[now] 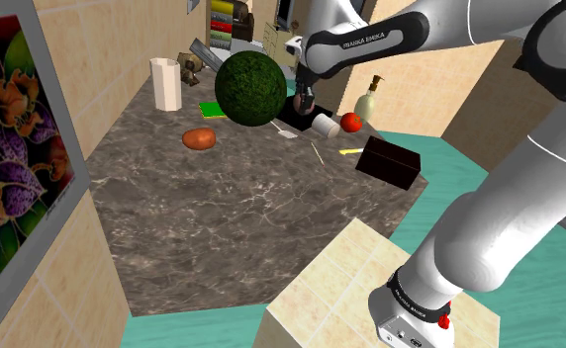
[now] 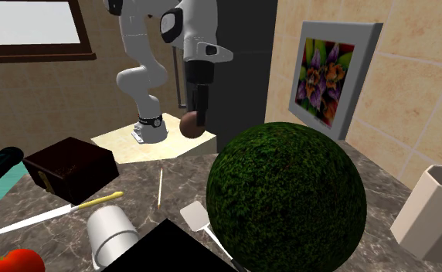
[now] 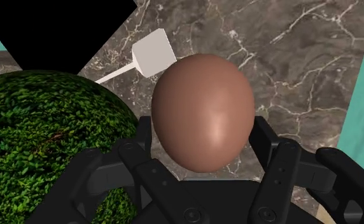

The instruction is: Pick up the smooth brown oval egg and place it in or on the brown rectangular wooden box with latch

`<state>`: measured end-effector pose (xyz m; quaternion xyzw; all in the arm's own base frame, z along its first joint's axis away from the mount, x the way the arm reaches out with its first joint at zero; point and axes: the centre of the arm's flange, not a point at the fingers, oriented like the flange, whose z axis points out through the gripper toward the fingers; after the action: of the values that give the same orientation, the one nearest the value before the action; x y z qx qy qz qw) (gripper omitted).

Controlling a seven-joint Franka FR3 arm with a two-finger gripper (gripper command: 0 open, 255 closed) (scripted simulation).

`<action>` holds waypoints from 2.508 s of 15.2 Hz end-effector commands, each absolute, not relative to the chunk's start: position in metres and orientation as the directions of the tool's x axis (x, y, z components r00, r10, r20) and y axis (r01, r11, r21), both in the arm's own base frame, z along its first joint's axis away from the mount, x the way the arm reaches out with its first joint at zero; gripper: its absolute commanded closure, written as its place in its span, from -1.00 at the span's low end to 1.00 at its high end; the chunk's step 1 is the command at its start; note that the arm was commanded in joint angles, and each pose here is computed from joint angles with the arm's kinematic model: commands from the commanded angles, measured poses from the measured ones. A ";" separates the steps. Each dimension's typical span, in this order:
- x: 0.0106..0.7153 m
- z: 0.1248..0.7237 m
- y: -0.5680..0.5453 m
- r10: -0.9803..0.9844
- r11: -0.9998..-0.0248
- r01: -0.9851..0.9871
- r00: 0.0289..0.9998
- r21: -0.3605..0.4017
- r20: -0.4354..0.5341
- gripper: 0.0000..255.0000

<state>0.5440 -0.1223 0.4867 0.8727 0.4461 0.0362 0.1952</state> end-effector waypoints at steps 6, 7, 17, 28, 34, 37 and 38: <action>0.476 0.488 -0.183 0.793 -0.526 0.765 0.599 0.373 -0.111 1.00; 0.466 0.488 -0.192 0.793 -0.526 0.765 0.599 0.373 -0.111 1.00; 0.367 0.489 -0.279 0.793 -0.526 0.765 0.599 0.373 -0.111 1.00; 0.258 0.490 -0.375 0.793 -0.526 0.765 0.599 0.373 -0.111 1.00; 0.247 0.464 -0.385 0.793 -0.526 0.765 0.599 0.373 -0.111 1.00; 0.247 0.448 -0.385 0.793 -0.526 0.765 0.599 0.373 -0.111 1.00; 0.247 0.443 -0.385 0.793 -0.526 0.765 0.599 0.373 -0.111 1.00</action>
<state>0.2464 -0.3857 0.4477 0.8727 0.4463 0.0363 0.1947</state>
